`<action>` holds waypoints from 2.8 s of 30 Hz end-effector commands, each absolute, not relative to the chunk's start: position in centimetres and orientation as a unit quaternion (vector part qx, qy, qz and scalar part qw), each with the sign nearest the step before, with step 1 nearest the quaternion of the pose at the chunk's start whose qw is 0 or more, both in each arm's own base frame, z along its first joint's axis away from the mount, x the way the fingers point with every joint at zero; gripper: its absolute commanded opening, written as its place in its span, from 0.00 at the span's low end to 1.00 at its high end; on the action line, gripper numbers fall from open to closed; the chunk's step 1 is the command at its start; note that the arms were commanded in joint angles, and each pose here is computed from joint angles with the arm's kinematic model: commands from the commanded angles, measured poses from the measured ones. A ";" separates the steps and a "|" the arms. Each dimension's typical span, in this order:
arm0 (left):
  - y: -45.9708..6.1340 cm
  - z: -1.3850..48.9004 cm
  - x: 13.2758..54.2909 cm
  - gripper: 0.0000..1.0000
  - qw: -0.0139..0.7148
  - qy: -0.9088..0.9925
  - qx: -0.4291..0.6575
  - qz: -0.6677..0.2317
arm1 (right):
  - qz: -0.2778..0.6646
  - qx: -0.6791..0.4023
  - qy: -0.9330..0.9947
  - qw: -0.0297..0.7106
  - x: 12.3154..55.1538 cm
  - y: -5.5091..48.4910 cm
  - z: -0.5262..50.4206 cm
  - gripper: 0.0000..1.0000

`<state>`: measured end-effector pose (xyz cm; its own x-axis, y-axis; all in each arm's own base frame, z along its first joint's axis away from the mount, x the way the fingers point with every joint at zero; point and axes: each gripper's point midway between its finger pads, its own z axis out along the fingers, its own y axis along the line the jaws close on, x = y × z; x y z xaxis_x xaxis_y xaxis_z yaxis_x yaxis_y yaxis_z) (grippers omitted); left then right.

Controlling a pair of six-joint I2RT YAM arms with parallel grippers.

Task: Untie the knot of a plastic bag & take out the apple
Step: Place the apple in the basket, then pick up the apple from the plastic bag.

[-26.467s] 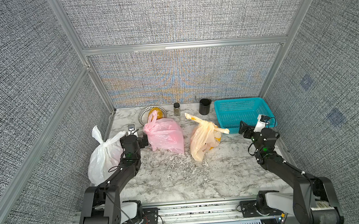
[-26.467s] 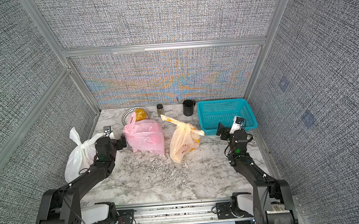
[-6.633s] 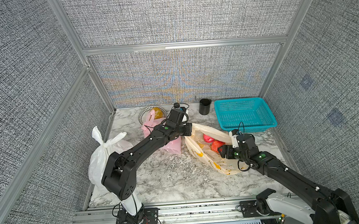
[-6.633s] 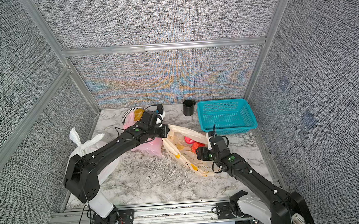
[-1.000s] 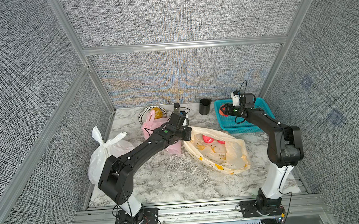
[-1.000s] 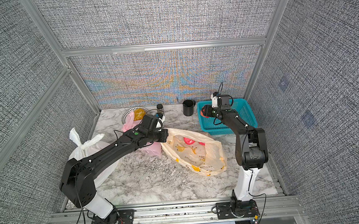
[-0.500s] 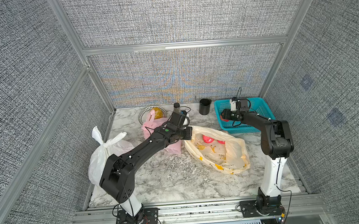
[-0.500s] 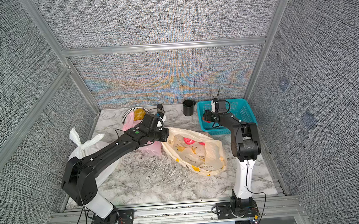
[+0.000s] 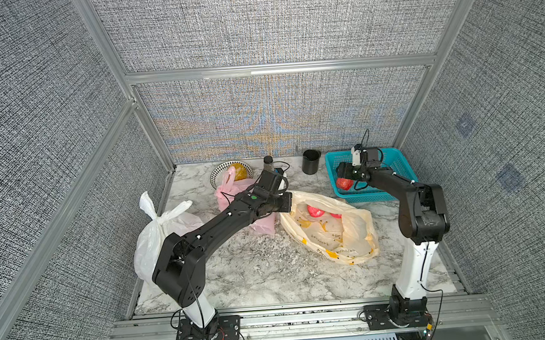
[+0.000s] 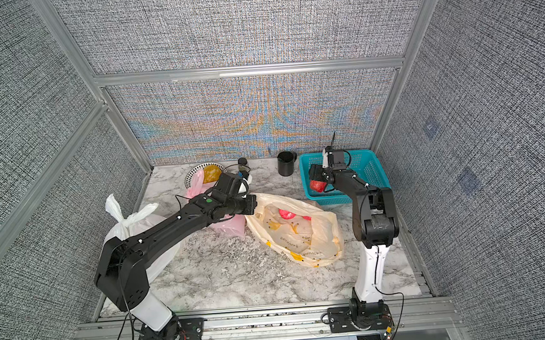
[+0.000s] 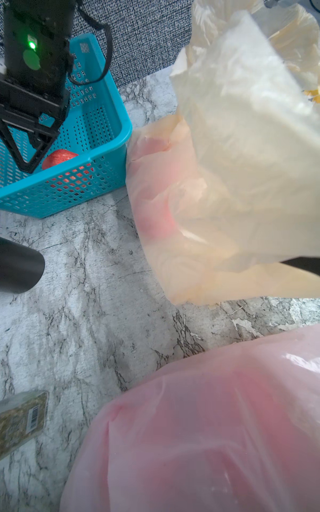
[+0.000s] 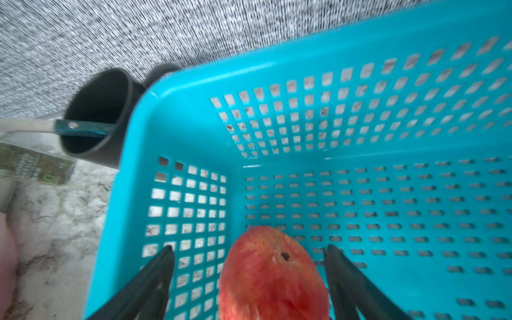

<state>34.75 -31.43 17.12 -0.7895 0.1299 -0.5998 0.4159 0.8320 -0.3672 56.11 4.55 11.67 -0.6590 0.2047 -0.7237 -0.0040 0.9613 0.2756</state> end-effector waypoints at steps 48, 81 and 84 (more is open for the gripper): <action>-33.4 19.3 35.4 0.00 0.315 0.892 0.156 -0.285 | 0.116 -0.095 0.906 0.395 38.4 19.5 12.0 0.83; -34.0 17.9 35.3 0.00 0.297 0.897 0.158 -0.288 | 0.125 -0.070 0.906 0.397 42.1 19.7 6.0 0.74; -34.0 18.0 35.3 0.00 0.297 0.897 0.158 -0.288 | 0.127 -0.072 0.907 0.396 42.0 19.8 6.2 0.70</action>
<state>34.93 -33.78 17.38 -0.7850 0.1239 -0.6070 0.4487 0.7894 -0.4191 41.82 19.46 5.60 -0.6881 -0.0384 -0.7246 -0.2219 0.9619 0.1597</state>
